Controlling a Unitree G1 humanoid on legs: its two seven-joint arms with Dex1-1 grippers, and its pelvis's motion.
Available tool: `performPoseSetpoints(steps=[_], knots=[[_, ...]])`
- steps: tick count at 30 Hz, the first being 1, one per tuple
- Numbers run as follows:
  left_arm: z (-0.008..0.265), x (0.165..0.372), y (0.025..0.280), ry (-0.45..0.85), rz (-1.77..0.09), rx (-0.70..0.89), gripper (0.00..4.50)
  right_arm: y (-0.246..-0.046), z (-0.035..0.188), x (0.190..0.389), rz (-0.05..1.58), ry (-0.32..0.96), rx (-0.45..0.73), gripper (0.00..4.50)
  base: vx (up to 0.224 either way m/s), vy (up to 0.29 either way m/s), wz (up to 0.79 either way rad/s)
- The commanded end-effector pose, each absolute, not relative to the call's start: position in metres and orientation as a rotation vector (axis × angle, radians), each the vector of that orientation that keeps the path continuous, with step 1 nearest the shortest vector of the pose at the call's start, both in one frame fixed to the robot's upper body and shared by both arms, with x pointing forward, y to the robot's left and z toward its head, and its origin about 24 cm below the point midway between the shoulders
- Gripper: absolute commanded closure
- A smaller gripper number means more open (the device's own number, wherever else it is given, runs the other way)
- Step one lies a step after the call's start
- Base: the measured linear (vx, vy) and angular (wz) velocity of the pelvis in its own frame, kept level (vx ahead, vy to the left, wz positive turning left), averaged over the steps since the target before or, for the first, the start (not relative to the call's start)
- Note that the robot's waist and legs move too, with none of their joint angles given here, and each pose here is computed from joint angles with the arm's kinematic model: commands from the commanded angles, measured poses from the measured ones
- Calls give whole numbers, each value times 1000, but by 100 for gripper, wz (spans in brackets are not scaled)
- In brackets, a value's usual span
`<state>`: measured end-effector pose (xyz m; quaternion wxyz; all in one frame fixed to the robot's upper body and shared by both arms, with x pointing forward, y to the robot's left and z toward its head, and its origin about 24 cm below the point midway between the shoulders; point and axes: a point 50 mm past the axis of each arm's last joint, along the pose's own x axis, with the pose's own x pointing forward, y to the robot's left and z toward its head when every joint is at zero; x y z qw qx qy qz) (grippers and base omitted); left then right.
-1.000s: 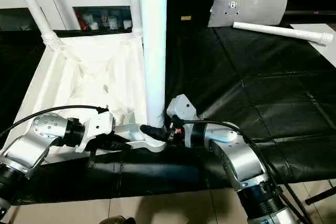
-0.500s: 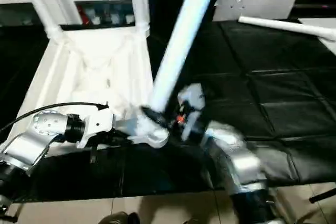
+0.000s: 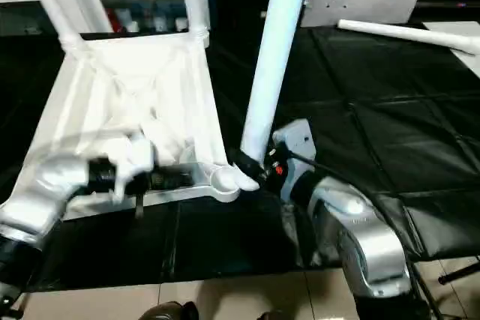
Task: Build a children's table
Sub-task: Move to table
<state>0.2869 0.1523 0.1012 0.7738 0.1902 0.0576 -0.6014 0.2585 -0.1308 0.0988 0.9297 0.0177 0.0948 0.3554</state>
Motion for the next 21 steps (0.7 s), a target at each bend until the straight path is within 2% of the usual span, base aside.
performPoseSetpoints(steps=[1,3,6,8,10,13,16,17,21], knots=[[105,285,153,115,-1302,395,323,-133,105,257,700,181,28,261,0,0,0],[118,286,151,42,-1245,334,298,-133,104,254,657,213,10,261,0,0,0],[124,288,151,16,-1216,300,289,-133,103,254,647,220,0,261,0,0,0],[137,290,150,-18,-1158,246,261,-133,103,255,628,228,-12,261,0,0,0],[144,291,149,-43,-1125,222,253,-132,103,257,622,230,-22,261,0,0,0],[165,295,139,-126,-1015,118,217,-132,103,261,600,262,-104,261,0,0,0],[174,289,123,-161,-1036,41,208,-133,101,265,568,302,-153,261,0,0,0],[176,288,121,-163,-1043,26,189,-132,100,265,563,307,-160,261,0,0,0],[179,280,101,-159,-1074,-20,159,-131,96,269,541,342,-205,261,0,0,0]])
